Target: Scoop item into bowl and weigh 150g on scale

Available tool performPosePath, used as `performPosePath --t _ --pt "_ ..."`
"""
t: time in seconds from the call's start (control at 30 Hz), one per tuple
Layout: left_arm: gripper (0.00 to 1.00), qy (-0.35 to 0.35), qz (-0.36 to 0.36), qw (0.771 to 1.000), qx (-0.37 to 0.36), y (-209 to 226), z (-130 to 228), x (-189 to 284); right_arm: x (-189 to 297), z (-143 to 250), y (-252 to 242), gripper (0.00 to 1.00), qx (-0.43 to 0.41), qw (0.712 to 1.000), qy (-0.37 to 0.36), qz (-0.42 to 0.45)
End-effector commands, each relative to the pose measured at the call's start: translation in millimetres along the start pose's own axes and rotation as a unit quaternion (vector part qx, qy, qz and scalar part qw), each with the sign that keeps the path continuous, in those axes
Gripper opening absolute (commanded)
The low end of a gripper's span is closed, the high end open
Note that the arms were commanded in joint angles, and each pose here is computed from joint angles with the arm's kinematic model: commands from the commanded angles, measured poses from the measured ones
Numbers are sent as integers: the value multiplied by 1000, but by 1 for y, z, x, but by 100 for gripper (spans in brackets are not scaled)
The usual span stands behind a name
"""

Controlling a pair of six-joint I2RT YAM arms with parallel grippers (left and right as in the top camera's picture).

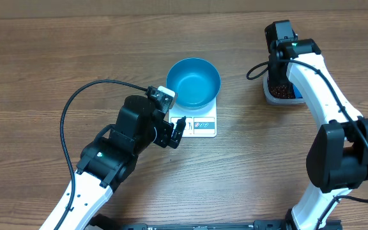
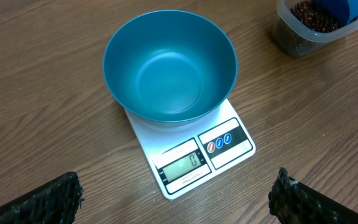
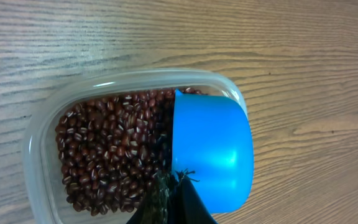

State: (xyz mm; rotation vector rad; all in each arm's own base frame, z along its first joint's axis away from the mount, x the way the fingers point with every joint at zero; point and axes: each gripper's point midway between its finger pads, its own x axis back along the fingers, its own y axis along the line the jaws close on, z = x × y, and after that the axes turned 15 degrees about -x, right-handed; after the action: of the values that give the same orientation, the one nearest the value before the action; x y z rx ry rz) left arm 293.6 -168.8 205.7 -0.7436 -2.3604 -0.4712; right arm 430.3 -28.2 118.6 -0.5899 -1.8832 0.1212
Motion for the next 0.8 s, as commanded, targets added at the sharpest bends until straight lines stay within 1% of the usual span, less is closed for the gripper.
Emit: performPosePath --t 0.0,0.13,0.4,0.77 --pt "99 6 2 1000 5 -1 4 -3 -9 5 -4 4 -6 1000 16 5" --pt "100 6 2 1000 5 -1 4 -3 -9 6 -4 4 -5 1000 20 4" --pt "100 6 2 1000 5 -1 4 -3 -8 10 9 4 -7 999 31 -34" --pt "100 6 2 1000 5 -1 4 -3 -7 13 17 4 -7 997 41 -58"
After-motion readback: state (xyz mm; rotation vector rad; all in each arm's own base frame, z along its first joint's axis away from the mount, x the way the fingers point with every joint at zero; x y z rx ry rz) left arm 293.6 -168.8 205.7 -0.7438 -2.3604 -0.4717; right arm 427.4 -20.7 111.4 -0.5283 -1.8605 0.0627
